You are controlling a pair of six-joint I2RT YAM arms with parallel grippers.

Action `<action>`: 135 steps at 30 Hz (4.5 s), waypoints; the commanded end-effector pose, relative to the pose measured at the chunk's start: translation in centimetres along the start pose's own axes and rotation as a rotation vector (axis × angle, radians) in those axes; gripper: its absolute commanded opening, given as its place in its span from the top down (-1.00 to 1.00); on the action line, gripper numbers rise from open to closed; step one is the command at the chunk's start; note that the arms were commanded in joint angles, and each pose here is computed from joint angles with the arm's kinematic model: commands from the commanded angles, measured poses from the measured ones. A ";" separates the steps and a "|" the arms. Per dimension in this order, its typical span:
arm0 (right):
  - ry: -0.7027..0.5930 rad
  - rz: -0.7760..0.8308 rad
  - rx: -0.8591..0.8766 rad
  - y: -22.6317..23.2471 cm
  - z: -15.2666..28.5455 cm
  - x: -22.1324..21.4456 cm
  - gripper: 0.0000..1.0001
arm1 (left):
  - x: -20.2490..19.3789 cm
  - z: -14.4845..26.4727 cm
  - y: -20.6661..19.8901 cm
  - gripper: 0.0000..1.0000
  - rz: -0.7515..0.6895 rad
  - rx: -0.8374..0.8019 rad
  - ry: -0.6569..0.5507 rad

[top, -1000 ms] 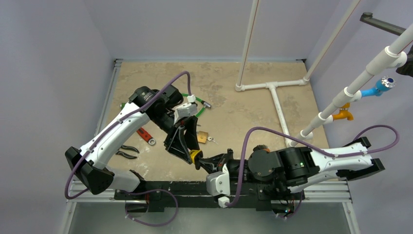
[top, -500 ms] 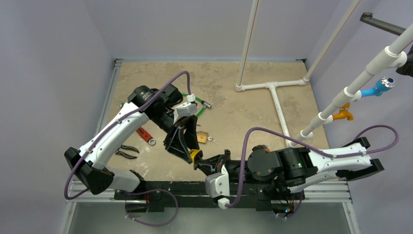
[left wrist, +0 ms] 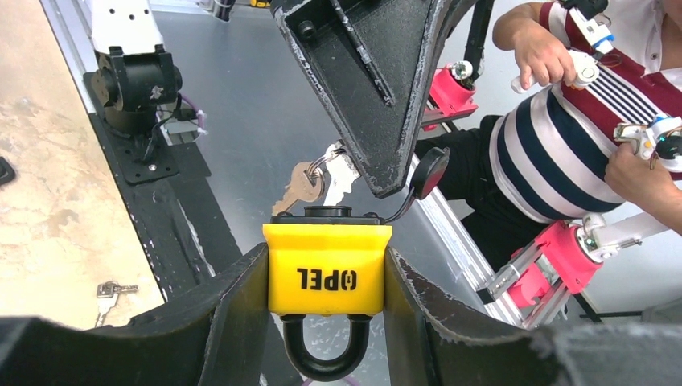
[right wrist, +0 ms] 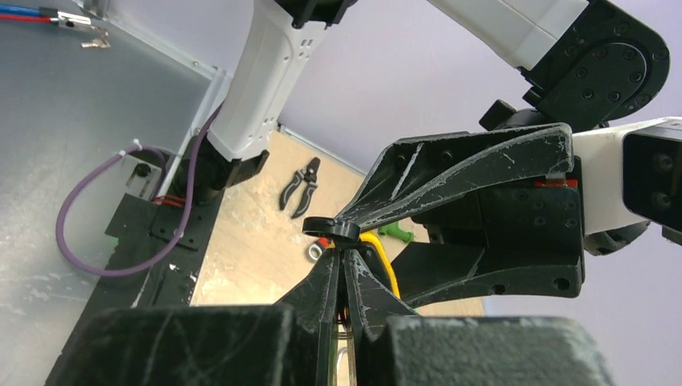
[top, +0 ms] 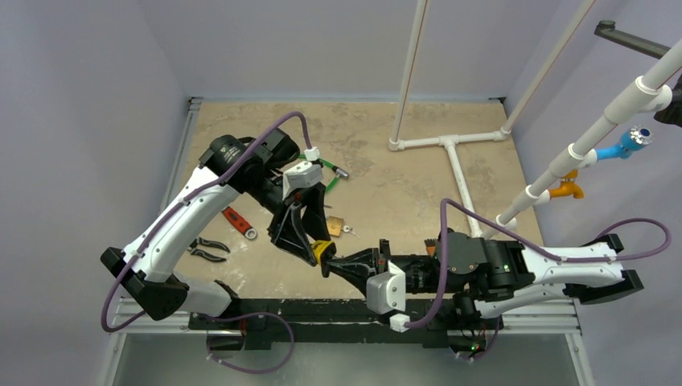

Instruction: Unlock with the key

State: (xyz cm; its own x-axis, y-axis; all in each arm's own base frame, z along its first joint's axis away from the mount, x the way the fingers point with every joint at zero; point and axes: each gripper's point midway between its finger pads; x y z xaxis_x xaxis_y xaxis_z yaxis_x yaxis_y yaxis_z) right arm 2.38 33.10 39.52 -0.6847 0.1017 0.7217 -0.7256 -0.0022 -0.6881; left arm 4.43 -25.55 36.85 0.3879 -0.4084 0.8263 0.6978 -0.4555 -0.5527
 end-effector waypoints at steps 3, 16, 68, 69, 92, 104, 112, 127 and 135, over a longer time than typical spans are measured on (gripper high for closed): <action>-0.080 -0.022 0.004 0.5 -0.9 0.5 1.00 | 2.3 -0.6 -6.5 1.00 0.165 -0.201 -0.126; -0.112 -0.040 -0.013 -0.2 -1.4 0.3 0.95 | 2.8 -0.5 -7.1 1.00 0.130 -0.209 -0.134; -0.252 -0.104 -0.145 -2.2 -2.4 0.4 1.00 | 6.4 0.8 -10.0 1.00 -0.058 -0.220 -0.186; -0.258 -0.103 -0.142 -2.1 -2.6 0.6 1.00 | 6.5 0.8 -10.0 1.00 -0.060 -0.220 -0.186; -0.344 -0.143 -0.289 -3.6 -2.8 0.5 0.77 | 6.8 1.5 -10.5 1.00 -0.132 -0.173 -0.218; -0.365 -0.214 -0.291 -3.6 -2.6 0.7 0.29 | 6.7 1.8 -11.2 1.00 -0.172 -0.153 -0.227; -0.353 -0.209 -0.283 -4.0 -2.2 1.2 0.22 | 6.9 2.1 -11.1 1.00 -0.184 -0.135 -0.238; -0.342 -0.154 -0.328 -7.0 -0.8 3.3 -0.32 | 7.3 2.9 -8.4 1.00 -0.158 -0.083 -0.272; -0.340 -0.143 -0.348 -8.8 0.5 4.7 -0.97 | 7.3 3.0 -8.2 1.00 -0.163 -0.074 -0.276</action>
State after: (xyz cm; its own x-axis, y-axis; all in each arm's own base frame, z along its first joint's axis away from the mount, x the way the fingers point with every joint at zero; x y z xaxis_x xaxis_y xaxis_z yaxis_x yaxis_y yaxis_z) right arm 4.84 34.42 46.19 -0.5943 -0.2459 0.7657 -0.8004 0.2732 -0.5336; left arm 7.05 -24.07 43.64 0.2174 -0.1939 0.9566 0.8581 -0.4291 -0.2820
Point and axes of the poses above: each gripper's point midway between its finger pads, its own z axis back along the fingers, its own y axis along the line the jaws close on, x = y × z, and after that the axes turned 6 degrees about z, right-handed
